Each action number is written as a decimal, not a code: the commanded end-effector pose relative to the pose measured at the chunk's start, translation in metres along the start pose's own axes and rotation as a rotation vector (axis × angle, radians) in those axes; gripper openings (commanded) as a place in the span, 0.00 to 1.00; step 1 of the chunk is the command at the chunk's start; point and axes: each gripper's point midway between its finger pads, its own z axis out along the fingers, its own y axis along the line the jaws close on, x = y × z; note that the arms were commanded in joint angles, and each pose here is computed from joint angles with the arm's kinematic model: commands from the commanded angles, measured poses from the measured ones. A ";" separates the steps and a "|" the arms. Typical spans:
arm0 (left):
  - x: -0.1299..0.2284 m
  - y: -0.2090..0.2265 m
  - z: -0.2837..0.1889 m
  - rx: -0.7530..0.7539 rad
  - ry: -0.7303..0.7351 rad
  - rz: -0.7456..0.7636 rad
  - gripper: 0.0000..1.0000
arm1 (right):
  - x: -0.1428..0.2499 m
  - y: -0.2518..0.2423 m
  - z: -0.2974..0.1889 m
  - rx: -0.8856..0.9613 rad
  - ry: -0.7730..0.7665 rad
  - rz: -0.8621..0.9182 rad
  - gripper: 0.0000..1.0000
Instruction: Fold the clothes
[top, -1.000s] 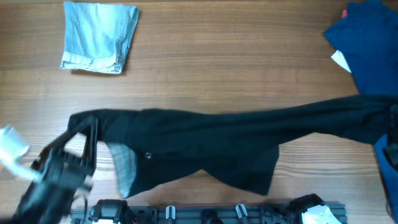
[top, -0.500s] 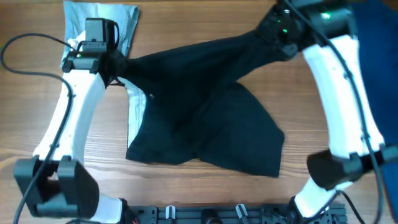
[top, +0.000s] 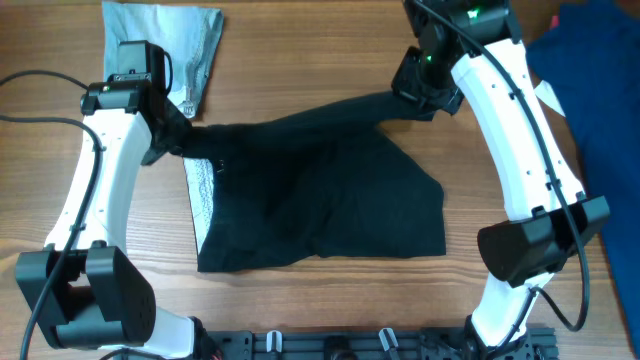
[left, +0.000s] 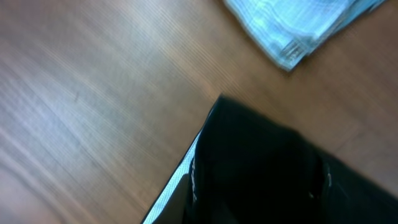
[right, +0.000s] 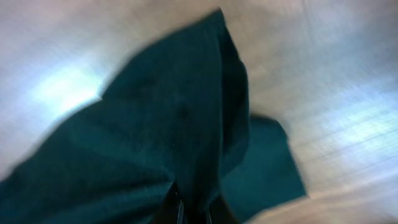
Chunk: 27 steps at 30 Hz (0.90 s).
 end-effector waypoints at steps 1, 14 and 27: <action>0.009 0.015 0.000 -0.048 0.051 0.015 0.04 | 0.011 -0.003 -0.001 -0.020 0.058 -0.129 0.05; 0.086 0.021 -0.020 -0.073 0.353 0.117 0.04 | 0.027 -0.044 -0.007 0.064 0.047 -0.205 0.04; 0.136 0.047 -0.054 -0.300 0.428 0.253 0.04 | 0.064 -0.088 0.022 0.203 0.126 -0.155 0.04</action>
